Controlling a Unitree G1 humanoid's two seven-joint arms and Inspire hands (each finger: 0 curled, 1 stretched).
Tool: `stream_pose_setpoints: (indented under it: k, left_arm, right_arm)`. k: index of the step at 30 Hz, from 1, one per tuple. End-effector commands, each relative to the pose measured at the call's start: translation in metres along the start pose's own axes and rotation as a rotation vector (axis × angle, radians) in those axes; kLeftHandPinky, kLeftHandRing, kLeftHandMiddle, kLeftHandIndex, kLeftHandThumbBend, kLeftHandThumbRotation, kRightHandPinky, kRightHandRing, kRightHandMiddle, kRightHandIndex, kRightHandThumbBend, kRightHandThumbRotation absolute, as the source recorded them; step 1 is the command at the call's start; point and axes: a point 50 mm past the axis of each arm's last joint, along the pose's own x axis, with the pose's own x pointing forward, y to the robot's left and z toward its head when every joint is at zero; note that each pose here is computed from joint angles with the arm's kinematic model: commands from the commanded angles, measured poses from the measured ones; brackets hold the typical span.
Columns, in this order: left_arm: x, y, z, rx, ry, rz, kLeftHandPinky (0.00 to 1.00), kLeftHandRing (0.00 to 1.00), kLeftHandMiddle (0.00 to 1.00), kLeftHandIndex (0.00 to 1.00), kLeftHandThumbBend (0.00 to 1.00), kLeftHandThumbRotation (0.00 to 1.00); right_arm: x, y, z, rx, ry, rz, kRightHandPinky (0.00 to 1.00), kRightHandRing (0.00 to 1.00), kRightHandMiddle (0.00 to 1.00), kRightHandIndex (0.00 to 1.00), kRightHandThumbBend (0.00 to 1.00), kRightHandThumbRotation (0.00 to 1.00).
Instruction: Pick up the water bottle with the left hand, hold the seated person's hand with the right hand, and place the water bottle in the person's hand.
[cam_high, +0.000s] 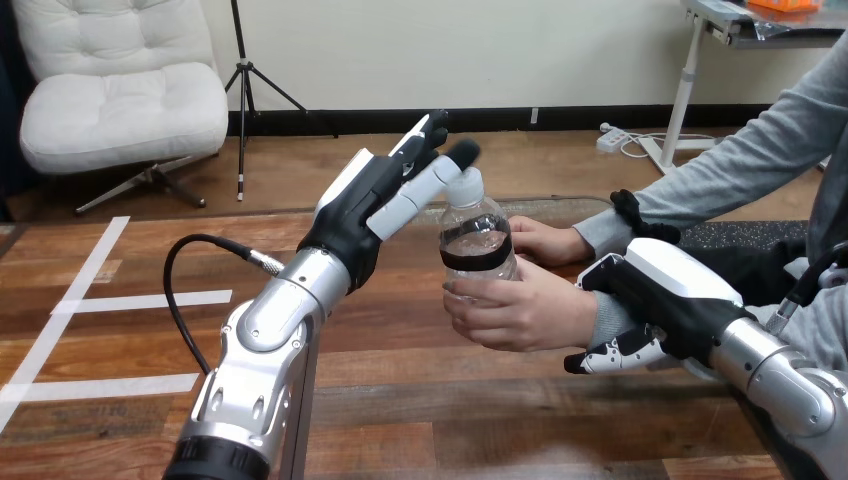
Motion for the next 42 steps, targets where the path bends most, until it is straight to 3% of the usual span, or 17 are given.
stream_pose_setpoints:
  k: [1,14,21,27,34,42]
  left_arm:
    - [0.0054,0.0045,0.0144,0.024,-0.067,0.005,1.0,1.0,1.0,1.0,1.0,0.99]
    - [0.006,0.0047,0.0144,-0.056,-0.088,0.009,1.0,1.0,1.0,1.0,1.0,1.0]
    - [0.0058,0.005,0.015,-0.061,-0.094,0.01,1.0,1.0,1.0,1.0,1.0,1.0]
    - [0.0058,0.0056,0.015,-0.062,-0.093,0.012,1.0,1.0,1.0,1.0,1.0,1.0]
    - [0.0059,0.0062,0.0155,-0.063,-0.098,0.012,1.0,1.0,1.0,1.0,1.0,1.0]
    - [0.006,0.007,0.0161,-0.055,-0.107,0.014,1.0,1.0,1.0,1.0,1.0,1.0]
  right_arm:
    - [0.015,-0.0307,0.0215,-0.022,-0.097,-0.1,0.2,0.23,0.3,0.31,0.62,0.0]
    - [0.0145,-0.0309,0.0214,-0.025,-0.097,-0.099,0.2,0.24,0.3,0.32,0.63,0.0]
    - [0.0138,-0.0313,0.0213,-0.06,-0.091,-0.112,0.24,0.29,0.36,0.37,0.72,0.0]
    - [0.0129,-0.0315,0.0215,-0.117,-0.092,-0.115,0.37,0.43,0.48,0.5,0.84,0.17]
    - [0.0129,-0.0316,0.0215,-0.124,-0.087,-0.113,0.51,0.57,0.62,0.62,0.95,0.32]
    - [0.0136,-0.0313,0.021,-0.129,-0.077,-0.111,0.57,0.63,0.68,0.69,0.99,0.37]
